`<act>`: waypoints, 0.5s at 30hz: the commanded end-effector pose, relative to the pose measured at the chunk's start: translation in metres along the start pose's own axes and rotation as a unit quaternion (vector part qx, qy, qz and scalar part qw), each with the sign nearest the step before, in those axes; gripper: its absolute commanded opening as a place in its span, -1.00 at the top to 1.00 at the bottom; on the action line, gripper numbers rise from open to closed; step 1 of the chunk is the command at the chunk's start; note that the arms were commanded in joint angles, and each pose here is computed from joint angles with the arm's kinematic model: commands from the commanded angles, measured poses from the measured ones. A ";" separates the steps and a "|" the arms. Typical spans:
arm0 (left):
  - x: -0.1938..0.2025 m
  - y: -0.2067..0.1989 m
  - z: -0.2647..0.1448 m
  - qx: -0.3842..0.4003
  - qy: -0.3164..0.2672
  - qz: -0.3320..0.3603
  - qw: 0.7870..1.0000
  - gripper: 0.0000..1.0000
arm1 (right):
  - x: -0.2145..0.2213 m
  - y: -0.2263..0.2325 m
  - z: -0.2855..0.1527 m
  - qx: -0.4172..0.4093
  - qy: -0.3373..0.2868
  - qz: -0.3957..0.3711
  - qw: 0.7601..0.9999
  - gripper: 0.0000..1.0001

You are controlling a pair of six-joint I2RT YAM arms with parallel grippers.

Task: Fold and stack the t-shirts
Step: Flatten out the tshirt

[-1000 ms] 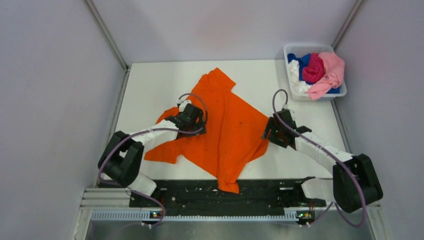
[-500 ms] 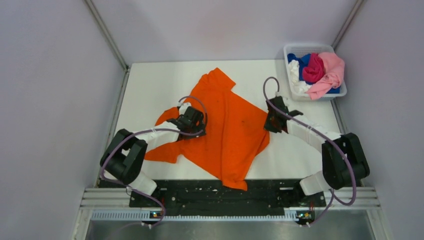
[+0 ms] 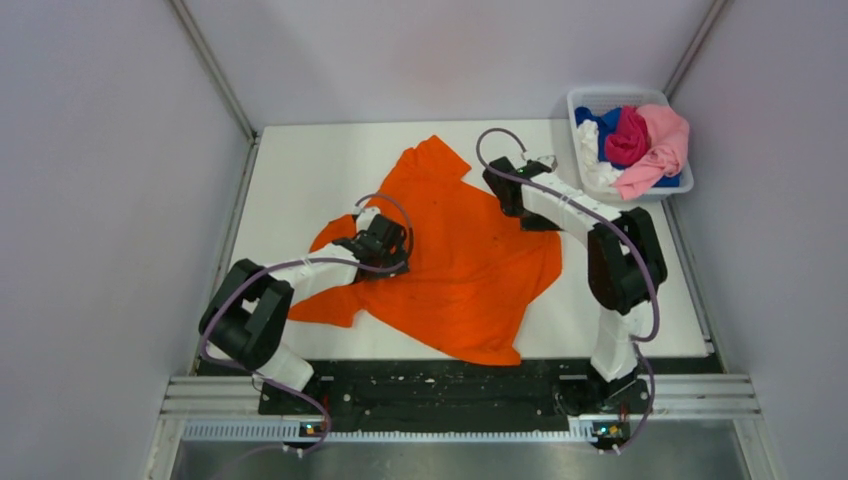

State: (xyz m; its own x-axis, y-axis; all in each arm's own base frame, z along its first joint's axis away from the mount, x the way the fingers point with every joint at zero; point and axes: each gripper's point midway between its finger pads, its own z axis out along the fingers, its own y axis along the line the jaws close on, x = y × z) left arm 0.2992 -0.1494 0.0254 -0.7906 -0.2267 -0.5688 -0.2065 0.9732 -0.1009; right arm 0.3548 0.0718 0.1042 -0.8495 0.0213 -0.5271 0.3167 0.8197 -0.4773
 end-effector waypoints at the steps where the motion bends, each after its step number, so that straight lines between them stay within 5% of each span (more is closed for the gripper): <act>1: -0.001 0.012 -0.010 -0.022 -0.002 -0.005 1.000 -0.98 | -0.024 -0.057 -0.021 0.114 -0.059 0.032 0.991 -0.36; 2: -0.003 0.011 -0.011 -0.021 -0.005 -0.005 1.000 -0.98 | -0.022 -0.064 -0.024 0.118 -0.072 0.056 0.989 -0.68; 4: -0.007 0.011 -0.013 -0.020 -0.011 -0.007 1.000 -0.98 | -0.010 -0.077 -0.028 0.113 -0.083 0.095 0.986 -0.96; 9: -0.015 0.007 -0.016 -0.015 -0.021 -0.007 1.000 -0.98 | 0.028 -0.059 -0.030 -0.045 -0.079 0.178 0.980 -0.98; 15: -0.022 -0.002 -0.014 -0.006 -0.024 -0.006 1.000 -0.98 | 0.080 -0.006 -0.048 -0.306 -0.037 0.240 0.921 -0.92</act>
State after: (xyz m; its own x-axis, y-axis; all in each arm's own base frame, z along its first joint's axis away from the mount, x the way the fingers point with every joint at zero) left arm 0.2922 -0.1394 0.0292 -0.7977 -0.2166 -0.5628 -0.2227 0.9731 -0.0589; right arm 0.2613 0.0392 0.1115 -0.6427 0.2946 -0.7072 0.4846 0.8713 -0.0775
